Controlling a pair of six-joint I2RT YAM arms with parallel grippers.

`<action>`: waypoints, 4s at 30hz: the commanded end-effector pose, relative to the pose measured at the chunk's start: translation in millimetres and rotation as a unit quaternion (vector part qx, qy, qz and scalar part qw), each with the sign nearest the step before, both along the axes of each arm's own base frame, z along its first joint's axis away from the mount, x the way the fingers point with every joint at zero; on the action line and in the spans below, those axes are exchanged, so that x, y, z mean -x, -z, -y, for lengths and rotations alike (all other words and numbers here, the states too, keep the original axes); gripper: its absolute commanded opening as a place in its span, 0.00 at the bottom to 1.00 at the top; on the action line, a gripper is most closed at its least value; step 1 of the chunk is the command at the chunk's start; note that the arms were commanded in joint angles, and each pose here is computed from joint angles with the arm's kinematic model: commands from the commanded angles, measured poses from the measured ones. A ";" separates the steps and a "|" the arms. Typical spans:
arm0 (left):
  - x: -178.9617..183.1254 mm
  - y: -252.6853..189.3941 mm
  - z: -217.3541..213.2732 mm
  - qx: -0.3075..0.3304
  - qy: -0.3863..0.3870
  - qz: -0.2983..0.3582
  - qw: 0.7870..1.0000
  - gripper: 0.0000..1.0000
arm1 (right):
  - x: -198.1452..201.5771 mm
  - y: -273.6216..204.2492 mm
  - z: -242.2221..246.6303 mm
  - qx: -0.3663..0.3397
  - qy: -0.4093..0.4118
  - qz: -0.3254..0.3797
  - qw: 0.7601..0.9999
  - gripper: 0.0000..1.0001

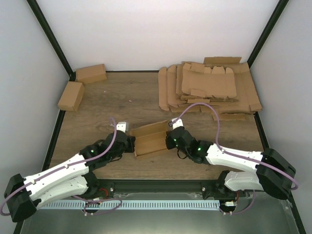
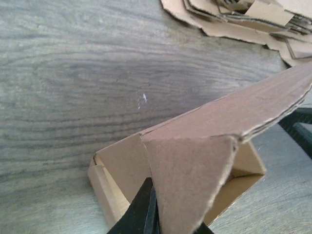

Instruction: Fold the paper box

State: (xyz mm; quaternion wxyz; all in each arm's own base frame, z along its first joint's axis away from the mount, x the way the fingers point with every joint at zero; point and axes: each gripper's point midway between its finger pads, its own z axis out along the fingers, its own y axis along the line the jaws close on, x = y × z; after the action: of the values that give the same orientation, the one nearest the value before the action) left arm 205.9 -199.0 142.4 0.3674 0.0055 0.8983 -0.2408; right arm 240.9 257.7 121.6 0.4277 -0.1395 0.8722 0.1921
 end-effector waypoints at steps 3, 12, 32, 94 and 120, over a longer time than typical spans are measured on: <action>10.2 7.7 3.4 0.022 0.017 -0.016 0.999 0.04 | 9.3 2.1 -10.0 0.001 0.011 -0.014 1.000 0.01; 24.9 27.4 8.1 0.035 0.044 -0.050 0.997 0.04 | 17.1 25.3 9.0 0.036 0.016 -0.021 0.999 0.01; 56.2 -45.5 -3.1 0.040 0.092 -0.080 0.992 0.98 | 21.6 31.4 18.0 0.045 0.005 -0.009 0.999 0.01; 21.6 41.2 98.2 -0.104 0.300 -0.114 0.941 0.65 | 79.4 2.5 27.2 -0.025 -0.033 -0.155 0.987 0.60; 27.4 88.1 96.8 -0.138 0.273 -0.147 0.941 0.52 | 10.3 -15.1 29.3 -0.021 -0.022 -0.140 0.990 0.64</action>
State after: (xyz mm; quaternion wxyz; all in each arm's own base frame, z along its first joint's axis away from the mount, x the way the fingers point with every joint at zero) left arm 183.4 -298.8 69.9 0.1603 0.2678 0.9233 -0.2241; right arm 221.4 219.2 136.4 0.3004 -0.1021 0.9205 0.2282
